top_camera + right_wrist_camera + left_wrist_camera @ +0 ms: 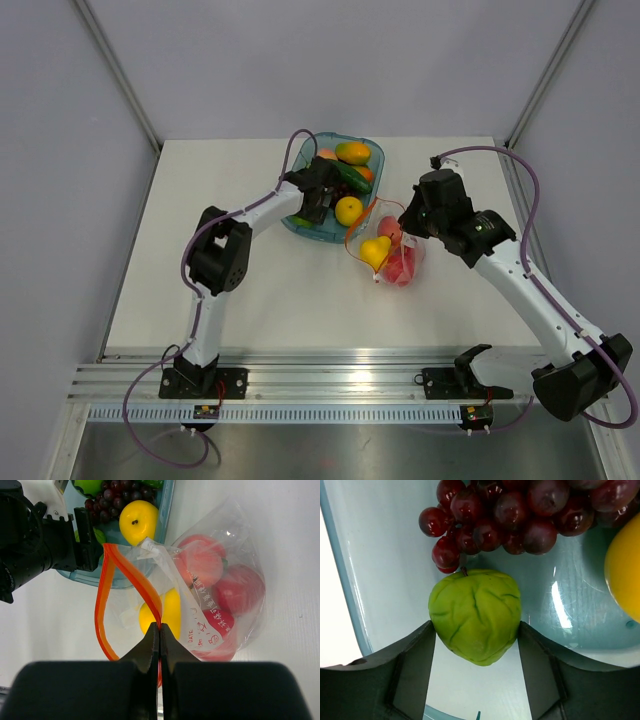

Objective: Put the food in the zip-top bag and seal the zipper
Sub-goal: Pick up the fake fruit from the bin, then place the fake fruit in the zipper food storage bag.

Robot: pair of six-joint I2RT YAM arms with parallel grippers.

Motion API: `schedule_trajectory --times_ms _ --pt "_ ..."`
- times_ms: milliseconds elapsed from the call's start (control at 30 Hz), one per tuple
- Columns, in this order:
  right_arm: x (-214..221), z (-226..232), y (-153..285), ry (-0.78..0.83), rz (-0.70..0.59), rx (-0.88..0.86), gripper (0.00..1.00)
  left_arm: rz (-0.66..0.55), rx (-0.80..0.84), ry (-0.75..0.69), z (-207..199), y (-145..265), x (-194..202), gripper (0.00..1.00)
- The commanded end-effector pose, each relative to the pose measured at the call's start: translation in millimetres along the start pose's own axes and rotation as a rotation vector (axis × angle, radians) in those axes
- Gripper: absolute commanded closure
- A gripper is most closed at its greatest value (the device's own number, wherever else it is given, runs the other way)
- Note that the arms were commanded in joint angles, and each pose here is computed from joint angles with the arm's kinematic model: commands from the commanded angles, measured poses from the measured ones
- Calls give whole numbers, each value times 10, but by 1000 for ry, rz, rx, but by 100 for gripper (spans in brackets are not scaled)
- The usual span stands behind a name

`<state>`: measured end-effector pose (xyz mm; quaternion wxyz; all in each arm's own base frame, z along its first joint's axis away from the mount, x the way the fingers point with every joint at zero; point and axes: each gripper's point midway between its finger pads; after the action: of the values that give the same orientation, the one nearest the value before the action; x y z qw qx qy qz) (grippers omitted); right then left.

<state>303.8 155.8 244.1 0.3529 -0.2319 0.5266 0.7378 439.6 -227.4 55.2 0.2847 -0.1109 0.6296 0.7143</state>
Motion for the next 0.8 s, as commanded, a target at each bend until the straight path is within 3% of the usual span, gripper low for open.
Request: schedule_trajectory --times_ms 0,400,767 --pt "-109 44 19 -2 -37 -13 100 -114 19 43 39 313 -339 51" --pt "-117 43 64 -8 -45 -20 100 -266 224 102 29 1351 -590 57" --pt "-114 59 37 -14 -43 -24 100 -384 634 15 -518 2583 -380 57"
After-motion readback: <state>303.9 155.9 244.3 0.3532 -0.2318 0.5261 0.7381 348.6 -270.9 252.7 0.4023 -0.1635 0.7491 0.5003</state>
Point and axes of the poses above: each gripper's point midway between its finger pads, its own y axis back along the fingers, its own z axis along the line the jaws close on, x = y × z, and after that the axes turned 3 degrees about y, right-handed
